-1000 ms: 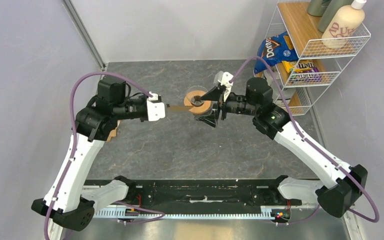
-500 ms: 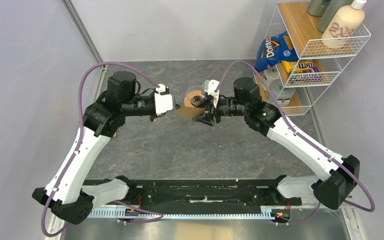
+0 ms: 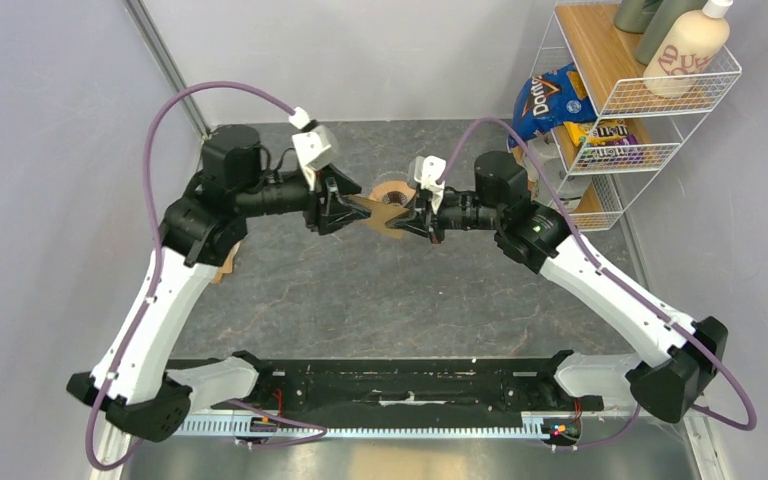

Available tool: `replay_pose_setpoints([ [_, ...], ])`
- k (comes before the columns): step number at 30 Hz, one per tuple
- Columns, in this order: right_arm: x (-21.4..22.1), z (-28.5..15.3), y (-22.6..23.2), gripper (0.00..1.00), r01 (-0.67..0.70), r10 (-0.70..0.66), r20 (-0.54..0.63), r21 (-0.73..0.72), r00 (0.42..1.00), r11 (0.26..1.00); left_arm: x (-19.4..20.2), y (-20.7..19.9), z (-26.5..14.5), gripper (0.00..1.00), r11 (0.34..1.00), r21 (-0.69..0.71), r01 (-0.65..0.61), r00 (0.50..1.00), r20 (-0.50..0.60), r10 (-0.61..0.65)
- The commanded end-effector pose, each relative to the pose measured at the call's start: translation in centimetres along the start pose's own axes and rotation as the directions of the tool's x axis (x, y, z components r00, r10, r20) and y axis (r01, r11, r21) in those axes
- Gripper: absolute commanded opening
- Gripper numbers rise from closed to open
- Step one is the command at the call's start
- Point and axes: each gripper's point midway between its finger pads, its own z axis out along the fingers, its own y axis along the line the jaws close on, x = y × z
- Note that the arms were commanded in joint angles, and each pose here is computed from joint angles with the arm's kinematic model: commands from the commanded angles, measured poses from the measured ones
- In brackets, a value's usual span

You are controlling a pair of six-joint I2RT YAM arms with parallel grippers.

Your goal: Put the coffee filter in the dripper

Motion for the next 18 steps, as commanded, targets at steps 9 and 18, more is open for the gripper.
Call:
replay_pose_setpoints([
  [9, -1.3, -2.7, 2.9, 0.00, 0.593, -0.592, 0.091, 0.026, 0.801, 0.805, 1.4, -4.6, -6.9, 0.59, 0.985, 0.031, -0.169, 0.986, 0.005, 0.168],
  [18, -3.2, -2.2, 4.0, 0.00, 0.671, -0.676, 0.154, 0.086, 0.721, 0.736, 2.9, -5.0, -5.9, 0.56, 0.946, 0.106, -0.306, 0.951, -0.011, 0.309],
])
